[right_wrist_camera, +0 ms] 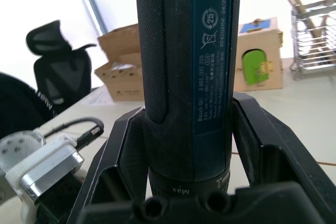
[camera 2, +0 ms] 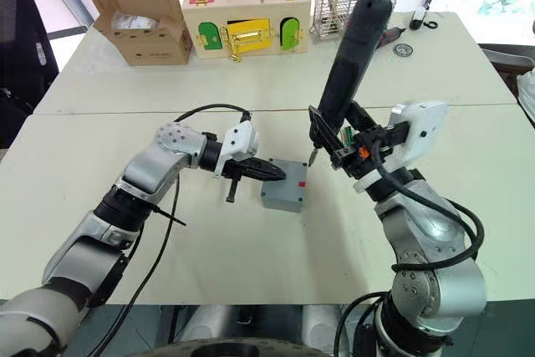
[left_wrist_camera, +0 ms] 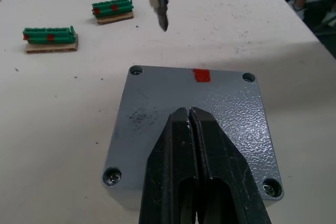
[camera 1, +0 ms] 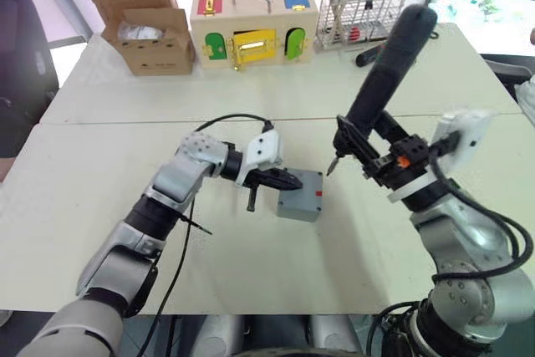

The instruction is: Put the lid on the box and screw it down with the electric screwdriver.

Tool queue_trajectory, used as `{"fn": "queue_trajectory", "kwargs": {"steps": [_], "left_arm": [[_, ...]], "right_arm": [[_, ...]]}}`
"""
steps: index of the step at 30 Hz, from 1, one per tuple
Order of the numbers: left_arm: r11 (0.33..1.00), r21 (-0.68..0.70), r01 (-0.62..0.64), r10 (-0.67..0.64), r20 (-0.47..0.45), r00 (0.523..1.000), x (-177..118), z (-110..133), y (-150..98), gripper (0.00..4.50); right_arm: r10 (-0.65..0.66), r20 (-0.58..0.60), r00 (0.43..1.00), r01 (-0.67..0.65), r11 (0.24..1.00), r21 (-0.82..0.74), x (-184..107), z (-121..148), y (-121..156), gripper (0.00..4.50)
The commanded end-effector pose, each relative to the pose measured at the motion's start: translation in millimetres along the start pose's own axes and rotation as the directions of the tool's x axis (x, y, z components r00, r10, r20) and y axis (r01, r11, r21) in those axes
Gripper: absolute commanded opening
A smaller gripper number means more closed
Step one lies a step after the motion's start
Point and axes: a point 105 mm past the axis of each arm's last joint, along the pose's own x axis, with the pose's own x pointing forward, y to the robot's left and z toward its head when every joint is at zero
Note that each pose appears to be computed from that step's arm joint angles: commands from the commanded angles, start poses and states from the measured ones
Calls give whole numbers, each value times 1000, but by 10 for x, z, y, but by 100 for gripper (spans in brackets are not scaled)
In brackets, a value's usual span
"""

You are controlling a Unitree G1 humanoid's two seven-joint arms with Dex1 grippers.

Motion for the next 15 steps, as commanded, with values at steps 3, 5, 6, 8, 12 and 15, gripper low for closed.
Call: {"fn": "queue_trajectory", "kwargs": {"steps": [3,5,6,8,12,15], "left_arm": [[1000,-1,-14,14,-21,1000,-1,-62,-17,0],[1000,-1,-16,16,-22,1000,0,-62,-20,0],[1000,-2,-18,18,-21,1000,-2,-61,-18,0],[1000,-1,-22,22,-21,1000,-3,-58,-15,0],[1000,-1,-29,29,-21,999,-5,-59,-8,0],[999,-3,-32,32,-21,999,-5,-63,-3,0]], "right_arm": [[27,93,995,-23,999,-46,48,123,63,195],[26,97,995,-21,998,-53,67,108,58,195],[24,99,995,-19,998,-55,77,102,53,195],[20,100,995,-14,998,-58,93,87,36,195],[10,99,995,-3,998,-65,113,65,-6,195],[15,91,996,-9,997,-72,128,35,-4,195]]}}
